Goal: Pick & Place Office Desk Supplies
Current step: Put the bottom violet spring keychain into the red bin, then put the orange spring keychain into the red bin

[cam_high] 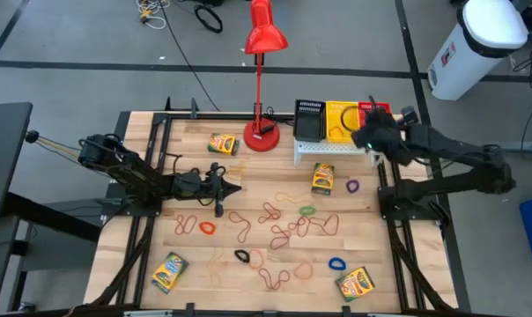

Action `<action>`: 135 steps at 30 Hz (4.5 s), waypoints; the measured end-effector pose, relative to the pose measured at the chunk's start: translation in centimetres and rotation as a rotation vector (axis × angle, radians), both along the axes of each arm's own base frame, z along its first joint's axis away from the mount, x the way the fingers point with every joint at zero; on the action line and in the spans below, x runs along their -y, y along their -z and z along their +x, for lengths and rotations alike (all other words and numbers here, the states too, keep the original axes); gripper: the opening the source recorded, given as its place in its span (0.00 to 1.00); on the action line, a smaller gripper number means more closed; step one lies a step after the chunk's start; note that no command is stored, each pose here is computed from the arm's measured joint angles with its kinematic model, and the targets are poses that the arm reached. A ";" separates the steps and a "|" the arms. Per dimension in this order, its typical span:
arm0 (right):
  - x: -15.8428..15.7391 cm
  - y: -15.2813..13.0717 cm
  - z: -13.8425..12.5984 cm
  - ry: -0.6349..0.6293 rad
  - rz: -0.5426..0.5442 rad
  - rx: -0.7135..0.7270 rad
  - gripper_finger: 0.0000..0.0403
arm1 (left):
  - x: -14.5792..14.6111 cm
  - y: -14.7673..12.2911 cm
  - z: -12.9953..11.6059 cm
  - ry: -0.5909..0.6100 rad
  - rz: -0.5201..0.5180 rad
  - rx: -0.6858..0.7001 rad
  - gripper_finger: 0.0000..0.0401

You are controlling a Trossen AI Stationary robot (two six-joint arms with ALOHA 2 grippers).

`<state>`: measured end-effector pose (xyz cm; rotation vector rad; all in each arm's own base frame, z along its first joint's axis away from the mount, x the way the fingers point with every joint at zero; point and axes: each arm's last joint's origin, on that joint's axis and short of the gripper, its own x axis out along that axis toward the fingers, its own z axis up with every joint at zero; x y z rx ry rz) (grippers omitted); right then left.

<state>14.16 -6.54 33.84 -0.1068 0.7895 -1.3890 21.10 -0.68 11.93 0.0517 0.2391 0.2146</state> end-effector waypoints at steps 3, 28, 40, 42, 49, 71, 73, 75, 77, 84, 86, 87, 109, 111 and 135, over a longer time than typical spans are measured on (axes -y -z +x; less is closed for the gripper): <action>2.4 0.7 0.5 0.101 0.010 -0.093 0.03 | 0.0 0.0 0.0 0.000 0.000 0.000 0.04; 9.0 5.1 1.6 0.256 0.309 -0.228 0.31 | 0.0 0.1 0.0 0.024 0.011 -0.019 0.04; 4.8 2.0 0.2 0.119 0.261 -0.098 0.31 | 0.3 -0.6 1.1 0.034 0.001 -0.003 0.04; 3.1 1.0 0.1 0.044 0.222 -0.013 0.21 | 0.3 -0.6 1.2 0.033 -0.003 0.000 0.04; -2.3 0.8 1.5 -0.306 0.099 0.310 0.06 | 0.8 -1.1 1.1 0.041 -0.022 0.021 0.02; -11.8 14.4 3.0 -1.112 0.001 0.649 0.01 | 7.0 -3.5 0.8 0.084 -0.008 -0.407 0.03; -11.9 14.8 2.7 -1.127 0.008 0.645 0.03 | 8.0 -4.4 1.1 0.076 -0.028 -0.486 0.05; -12.1 15.0 2.5 -1.137 0.012 0.648 0.03 | 8.9 -5.3 1.2 0.064 -0.049 -0.558 0.09; -12.2 15.2 2.4 -1.148 0.016 0.650 0.03 | 9.7 -6.0 1.0 0.043 -0.065 -0.632 0.13; -12.2 16.2 2.0 -1.152 0.048 0.652 0.01 | 12.0 -7.1 -0.5 -0.021 -0.085 -0.810 0.29; -12.2 16.2 2.0 -1.166 0.056 0.650 0.02 | 12.7 -6.7 -0.8 -0.008 -0.088 -0.832 0.32; -12.3 16.2 2.0 -1.178 0.061 0.651 0.03 | 13.0 -6.5 -1.0 -0.003 -0.086 -0.848 0.33; -12.5 16.3 2.1 -1.258 0.105 0.651 0.13 | 15.5 -3.5 -2.0 0.116 -0.061 -1.044 0.36; -12.5 16.3 2.0 -1.258 0.105 0.648 0.13 | 15.6 -3.3 -2.0 0.118 -0.090 -1.069 0.37; -12.5 16.4 2.0 -1.256 0.111 0.635 0.13 | 14.6 -2.9 -2.1 0.047 0.152 -1.052 0.47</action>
